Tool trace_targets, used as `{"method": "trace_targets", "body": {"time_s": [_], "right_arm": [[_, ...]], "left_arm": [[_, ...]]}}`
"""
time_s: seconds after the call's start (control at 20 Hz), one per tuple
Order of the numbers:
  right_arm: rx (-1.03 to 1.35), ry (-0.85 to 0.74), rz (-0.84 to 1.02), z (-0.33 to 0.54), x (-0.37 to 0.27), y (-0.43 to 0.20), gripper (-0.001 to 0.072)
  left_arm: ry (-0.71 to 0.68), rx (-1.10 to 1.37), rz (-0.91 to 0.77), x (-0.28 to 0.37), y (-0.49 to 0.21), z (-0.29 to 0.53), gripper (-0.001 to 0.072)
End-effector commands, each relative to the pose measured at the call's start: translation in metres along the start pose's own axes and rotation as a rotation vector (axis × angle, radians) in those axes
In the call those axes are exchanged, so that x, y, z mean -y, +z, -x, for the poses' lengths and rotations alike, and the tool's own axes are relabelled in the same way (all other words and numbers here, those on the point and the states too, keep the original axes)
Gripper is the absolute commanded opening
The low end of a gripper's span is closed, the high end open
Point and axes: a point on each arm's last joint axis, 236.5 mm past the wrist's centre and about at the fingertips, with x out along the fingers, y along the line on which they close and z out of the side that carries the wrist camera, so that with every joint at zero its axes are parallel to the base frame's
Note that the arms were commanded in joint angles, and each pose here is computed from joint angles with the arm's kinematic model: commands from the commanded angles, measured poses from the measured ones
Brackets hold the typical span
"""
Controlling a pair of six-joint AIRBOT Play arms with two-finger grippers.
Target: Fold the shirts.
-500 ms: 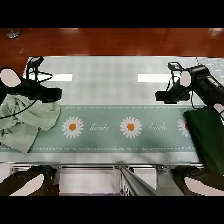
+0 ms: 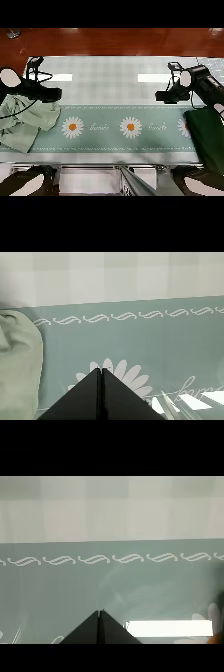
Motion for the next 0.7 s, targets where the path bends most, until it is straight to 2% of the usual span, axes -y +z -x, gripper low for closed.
{"method": "trace_targets", "body": {"time_s": [0.0,0.2,0.25,0.3,0.35,0.4,0.5,0.65], "right_arm": [[0.001,0.001,0.000,0.000,0.000,0.000,0.0018],[0.060,0.025,-0.002,0.000,-0.006,0.014,0.0019],[0.074,0.023,-0.005,0.000,-0.006,0.018,0.0043],[0.090,0.014,-0.001,0.001,-0.004,0.021,0.0335],[0.103,0.001,0.010,0.001,-0.001,0.025,0.0633],[0.120,-0.005,0.021,0.001,0.001,0.028,0.0633],[0.082,-0.020,0.105,0.000,0.003,0.020,0.0631],[0.007,-0.021,0.100,0.000,0.004,0.002,0.0622]], "left_arm": [[0.000,0.013,0.000,0.000,0.003,-0.001,0.0025],[0.007,0.090,-0.001,-0.002,0.023,-0.003,0.0028],[0.031,0.133,-0.013,-0.008,0.033,-0.002,0.0124],[0.066,0.175,-0.034,-0.015,0.043,0.000,0.0552],[0.120,0.222,-0.067,-0.027,0.055,0.003,0.0704],[0.206,0.264,-0.112,-0.047,0.068,0.012,0.0703],[0.382,0.377,-0.077,-0.101,0.094,0.038,0.0702],[0.516,0.383,0.158,-0.197,0.082,0.050,0.0701]]}}
